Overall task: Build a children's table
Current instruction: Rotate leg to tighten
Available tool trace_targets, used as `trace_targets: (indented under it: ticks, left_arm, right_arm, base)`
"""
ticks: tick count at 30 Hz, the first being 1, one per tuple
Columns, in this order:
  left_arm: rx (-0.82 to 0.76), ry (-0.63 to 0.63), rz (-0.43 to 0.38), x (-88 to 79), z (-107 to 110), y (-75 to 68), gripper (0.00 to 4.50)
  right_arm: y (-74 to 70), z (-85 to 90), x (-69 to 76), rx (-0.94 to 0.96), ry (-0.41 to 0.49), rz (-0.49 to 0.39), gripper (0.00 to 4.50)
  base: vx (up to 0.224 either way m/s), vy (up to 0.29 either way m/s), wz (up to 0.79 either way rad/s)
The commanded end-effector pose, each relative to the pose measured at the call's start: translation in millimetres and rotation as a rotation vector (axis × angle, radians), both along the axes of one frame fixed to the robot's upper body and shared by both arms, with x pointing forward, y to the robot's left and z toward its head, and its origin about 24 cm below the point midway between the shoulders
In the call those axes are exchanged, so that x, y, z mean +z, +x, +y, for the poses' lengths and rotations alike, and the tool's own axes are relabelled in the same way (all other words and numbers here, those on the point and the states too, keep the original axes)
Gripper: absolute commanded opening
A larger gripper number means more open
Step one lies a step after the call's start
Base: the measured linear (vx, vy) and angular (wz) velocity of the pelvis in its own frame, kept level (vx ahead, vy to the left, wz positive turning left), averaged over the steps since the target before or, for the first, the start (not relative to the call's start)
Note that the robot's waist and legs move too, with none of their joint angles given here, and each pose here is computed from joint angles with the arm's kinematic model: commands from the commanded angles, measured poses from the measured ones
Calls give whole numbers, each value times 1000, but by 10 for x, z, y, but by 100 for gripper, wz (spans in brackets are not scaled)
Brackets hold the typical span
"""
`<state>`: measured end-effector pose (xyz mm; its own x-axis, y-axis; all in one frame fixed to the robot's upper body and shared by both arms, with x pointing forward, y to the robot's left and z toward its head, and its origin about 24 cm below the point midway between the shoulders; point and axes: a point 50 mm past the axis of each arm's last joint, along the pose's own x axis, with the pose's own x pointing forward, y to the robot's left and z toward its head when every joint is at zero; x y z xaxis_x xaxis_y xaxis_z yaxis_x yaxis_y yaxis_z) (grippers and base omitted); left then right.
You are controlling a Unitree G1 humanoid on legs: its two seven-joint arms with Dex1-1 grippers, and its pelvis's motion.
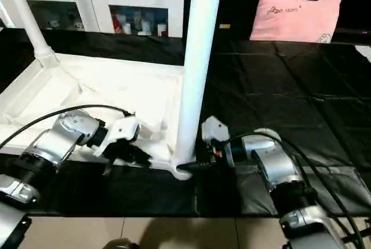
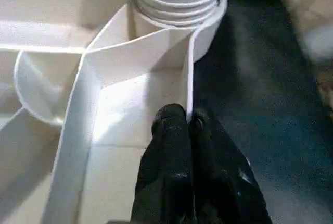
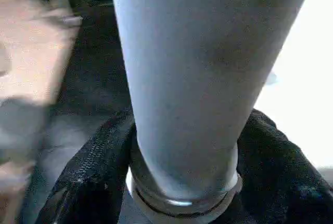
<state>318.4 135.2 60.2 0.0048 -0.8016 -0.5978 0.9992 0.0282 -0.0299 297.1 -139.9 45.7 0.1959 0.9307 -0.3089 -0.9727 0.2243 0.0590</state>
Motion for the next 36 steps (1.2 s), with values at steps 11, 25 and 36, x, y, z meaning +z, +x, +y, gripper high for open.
trace_targets:
  ticks: [11, 25, 36]
  left_arm:
    - [395, -167, -57, 149, -757, 309, 0]
    - [413, -157, -98, 174, -733, 331, 0]
    - [192, -79, -84, 78, -331, 199, 0]
  right_arm:
    - [351, 789, -107, -540, 89, 108, 253]
    - [443, 768, -28, -622, 89, 51, 380]
    - [308, 92, 150, -362, 72, -72, 446]
  base:
    - [0, 0, 0]
    - [0, 0, 0]
    - [0, 0, 0]
